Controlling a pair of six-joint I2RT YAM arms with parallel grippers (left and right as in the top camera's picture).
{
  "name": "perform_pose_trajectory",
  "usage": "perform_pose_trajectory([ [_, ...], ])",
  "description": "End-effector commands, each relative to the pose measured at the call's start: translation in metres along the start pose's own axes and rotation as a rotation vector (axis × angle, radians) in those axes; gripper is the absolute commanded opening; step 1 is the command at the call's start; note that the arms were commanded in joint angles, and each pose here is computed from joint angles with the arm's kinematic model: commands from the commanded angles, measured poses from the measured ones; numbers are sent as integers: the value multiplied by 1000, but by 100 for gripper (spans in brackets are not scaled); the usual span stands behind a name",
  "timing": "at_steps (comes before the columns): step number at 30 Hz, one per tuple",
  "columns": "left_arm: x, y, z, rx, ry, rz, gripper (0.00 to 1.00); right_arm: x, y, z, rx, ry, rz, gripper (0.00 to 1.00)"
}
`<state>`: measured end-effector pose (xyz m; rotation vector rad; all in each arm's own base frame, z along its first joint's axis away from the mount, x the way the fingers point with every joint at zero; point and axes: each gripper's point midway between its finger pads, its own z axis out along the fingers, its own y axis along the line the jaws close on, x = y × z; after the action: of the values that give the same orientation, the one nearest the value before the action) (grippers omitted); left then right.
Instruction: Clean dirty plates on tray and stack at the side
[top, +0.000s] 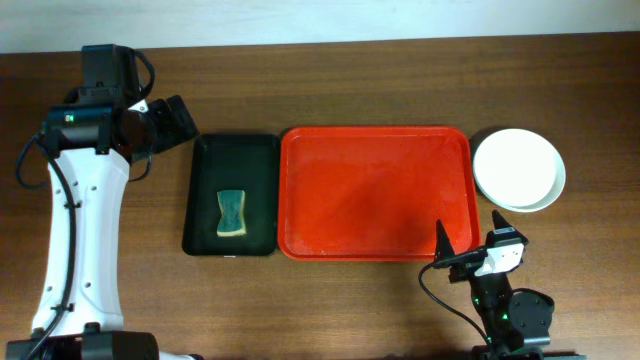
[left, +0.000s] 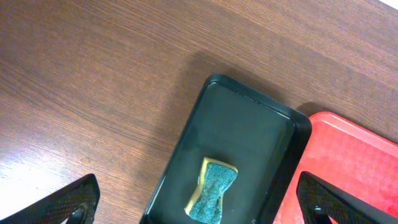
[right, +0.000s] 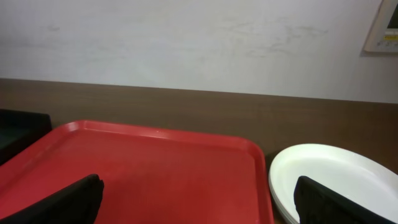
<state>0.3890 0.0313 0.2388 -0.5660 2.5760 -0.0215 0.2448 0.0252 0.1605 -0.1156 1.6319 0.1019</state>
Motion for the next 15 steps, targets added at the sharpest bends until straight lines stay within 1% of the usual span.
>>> perform_pose_trajectory([
  [1, -1, 2, -1, -4, -7, -16, 99, 2, 4, 0, -17, 4, -7, 98],
  [6, -5, 2, -24, 17, -61, -20, 99, 2, 4, 0, -17, 3, -7, 98],
  [9, -8, 3, -55, 46, -135, -25, 99, 2, 4, 0, -17, 4, -7, 99],
  [10, -8, 4, -76, 66, -186, -29, 99, 2, 4, 0, -17, 4, -7, 98],
  [15, -4, 10, -137, 122, -331, -39, 99, 2, 4, 0, -17, 3, -7, 98],
])
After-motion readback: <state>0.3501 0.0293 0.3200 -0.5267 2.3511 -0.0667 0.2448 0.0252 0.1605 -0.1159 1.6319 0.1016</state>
